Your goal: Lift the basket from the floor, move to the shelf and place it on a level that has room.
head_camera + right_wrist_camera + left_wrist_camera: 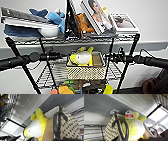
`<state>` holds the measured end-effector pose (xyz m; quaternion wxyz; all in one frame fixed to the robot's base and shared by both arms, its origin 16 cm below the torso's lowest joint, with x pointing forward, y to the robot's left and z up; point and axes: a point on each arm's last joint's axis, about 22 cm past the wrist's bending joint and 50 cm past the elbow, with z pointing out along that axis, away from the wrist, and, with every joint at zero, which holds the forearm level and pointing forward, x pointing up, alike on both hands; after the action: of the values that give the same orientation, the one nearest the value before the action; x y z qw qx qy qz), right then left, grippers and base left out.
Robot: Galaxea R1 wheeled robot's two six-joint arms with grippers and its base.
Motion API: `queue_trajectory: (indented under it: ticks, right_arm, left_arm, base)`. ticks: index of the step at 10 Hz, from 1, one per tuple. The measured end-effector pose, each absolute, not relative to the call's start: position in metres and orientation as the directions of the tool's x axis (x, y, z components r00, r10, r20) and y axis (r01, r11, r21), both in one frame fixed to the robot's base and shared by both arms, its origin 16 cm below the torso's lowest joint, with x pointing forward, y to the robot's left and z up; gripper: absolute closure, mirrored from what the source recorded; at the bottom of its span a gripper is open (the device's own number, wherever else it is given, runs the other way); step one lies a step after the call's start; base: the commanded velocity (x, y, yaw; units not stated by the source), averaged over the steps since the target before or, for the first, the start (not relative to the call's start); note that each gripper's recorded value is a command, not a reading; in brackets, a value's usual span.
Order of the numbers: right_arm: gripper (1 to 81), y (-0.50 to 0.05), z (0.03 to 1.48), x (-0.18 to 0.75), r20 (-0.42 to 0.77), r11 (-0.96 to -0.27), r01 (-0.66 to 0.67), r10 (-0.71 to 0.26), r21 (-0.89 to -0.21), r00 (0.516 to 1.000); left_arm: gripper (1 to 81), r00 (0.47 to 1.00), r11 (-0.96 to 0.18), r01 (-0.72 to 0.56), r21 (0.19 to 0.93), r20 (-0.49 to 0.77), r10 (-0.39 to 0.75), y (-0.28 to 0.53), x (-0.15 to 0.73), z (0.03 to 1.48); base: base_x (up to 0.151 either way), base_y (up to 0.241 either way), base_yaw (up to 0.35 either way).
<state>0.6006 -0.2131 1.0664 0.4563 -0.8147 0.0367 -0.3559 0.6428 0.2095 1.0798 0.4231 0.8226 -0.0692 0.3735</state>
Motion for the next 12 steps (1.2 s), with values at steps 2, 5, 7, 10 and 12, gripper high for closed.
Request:
queue_trajectory:
  ticks: [2,5,7,10,12]
  right_arm:
    - [1.0,-0.227,1.073,0.572,0.542,-0.567,0.270,-0.388,-0.778,0.746]
    - [1.0,-0.256,1.069,0.522,0.516,-0.558,0.244,-0.404,-0.793,0.755]
    - [1.0,-0.268,1.066,0.485,0.496,-0.548,0.227,-0.412,-0.805,0.765]
    - [1.0,-0.281,1.055,0.433,0.450,-0.539,0.181,-0.423,-0.823,0.787]
    - [1.0,-0.283,1.022,0.395,0.371,-0.543,0.104,-0.410,-0.833,0.833]
  left_arm:
    - [1.0,0.706,-0.632,-0.430,0.645,0.676,0.211,0.230,0.619,1.086]
    - [1.0,0.753,-0.607,-0.416,0.677,0.631,0.187,0.234,0.561,1.063]
    - [1.0,0.785,-0.602,-0.388,0.698,0.592,0.180,0.241,0.522,1.043]
    - [1.0,0.801,-0.622,-0.340,0.705,0.563,0.201,0.269,0.479,1.029]
    - [1.0,0.851,-0.627,-0.285,0.725,0.492,0.183,0.272,0.444,1.000]
  base:
    - [0.000,0.000,0.000]
    - [0.000,0.000,0.000]
    - [0.000,0.000,0.000]
    - [0.000,0.000,0.000]
    - [0.000,0.000,0.000]
